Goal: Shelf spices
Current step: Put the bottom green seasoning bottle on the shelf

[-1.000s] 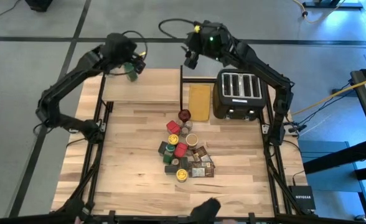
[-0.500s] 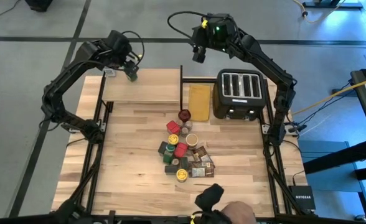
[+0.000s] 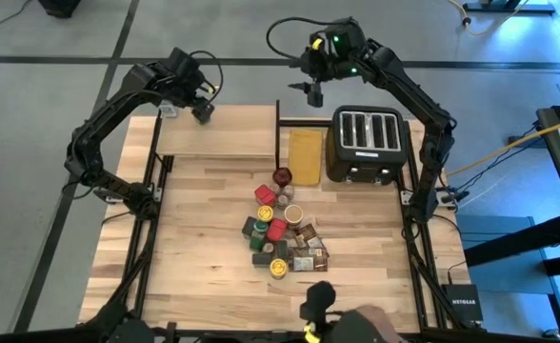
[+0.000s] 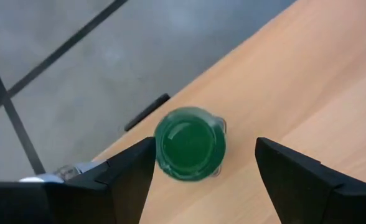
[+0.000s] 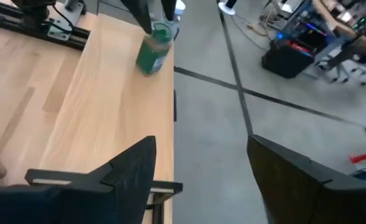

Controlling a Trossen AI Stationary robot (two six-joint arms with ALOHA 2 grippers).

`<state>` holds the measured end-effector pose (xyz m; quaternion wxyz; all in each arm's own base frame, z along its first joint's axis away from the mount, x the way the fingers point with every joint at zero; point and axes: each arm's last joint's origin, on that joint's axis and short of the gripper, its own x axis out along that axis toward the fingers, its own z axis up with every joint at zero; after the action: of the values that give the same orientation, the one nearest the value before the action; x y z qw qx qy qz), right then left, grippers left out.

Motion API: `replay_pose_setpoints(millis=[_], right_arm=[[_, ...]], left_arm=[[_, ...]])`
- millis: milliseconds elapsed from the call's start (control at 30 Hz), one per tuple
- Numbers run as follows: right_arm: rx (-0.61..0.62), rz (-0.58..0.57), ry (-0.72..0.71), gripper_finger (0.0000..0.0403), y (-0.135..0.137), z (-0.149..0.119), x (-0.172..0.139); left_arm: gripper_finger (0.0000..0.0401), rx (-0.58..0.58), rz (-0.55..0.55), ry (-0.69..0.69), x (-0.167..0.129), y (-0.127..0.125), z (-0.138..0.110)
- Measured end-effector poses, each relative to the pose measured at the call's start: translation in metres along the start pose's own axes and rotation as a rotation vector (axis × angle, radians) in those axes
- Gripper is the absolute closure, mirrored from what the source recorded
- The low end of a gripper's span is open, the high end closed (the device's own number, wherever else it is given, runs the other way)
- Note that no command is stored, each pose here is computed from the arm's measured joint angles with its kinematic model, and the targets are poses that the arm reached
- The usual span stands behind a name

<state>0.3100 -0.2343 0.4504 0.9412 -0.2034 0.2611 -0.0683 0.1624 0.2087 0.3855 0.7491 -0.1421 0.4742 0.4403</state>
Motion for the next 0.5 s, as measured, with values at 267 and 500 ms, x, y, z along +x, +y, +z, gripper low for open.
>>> replay_pose_setpoints(millis=[267, 500], right_arm=[[0.048, 0.072, -0.022, 0.0144, -0.011, -0.014, -0.008], [0.047, 0.075, -0.027, 0.0144, -0.011, -0.014, -0.009]], left_arm=[[0.0132, 0.012, 0.022, -0.024, 0.002, 0.006, 0.003], [0.0132, 0.005, 0.015, 0.013, 0.013, 0.015, 0.004]])
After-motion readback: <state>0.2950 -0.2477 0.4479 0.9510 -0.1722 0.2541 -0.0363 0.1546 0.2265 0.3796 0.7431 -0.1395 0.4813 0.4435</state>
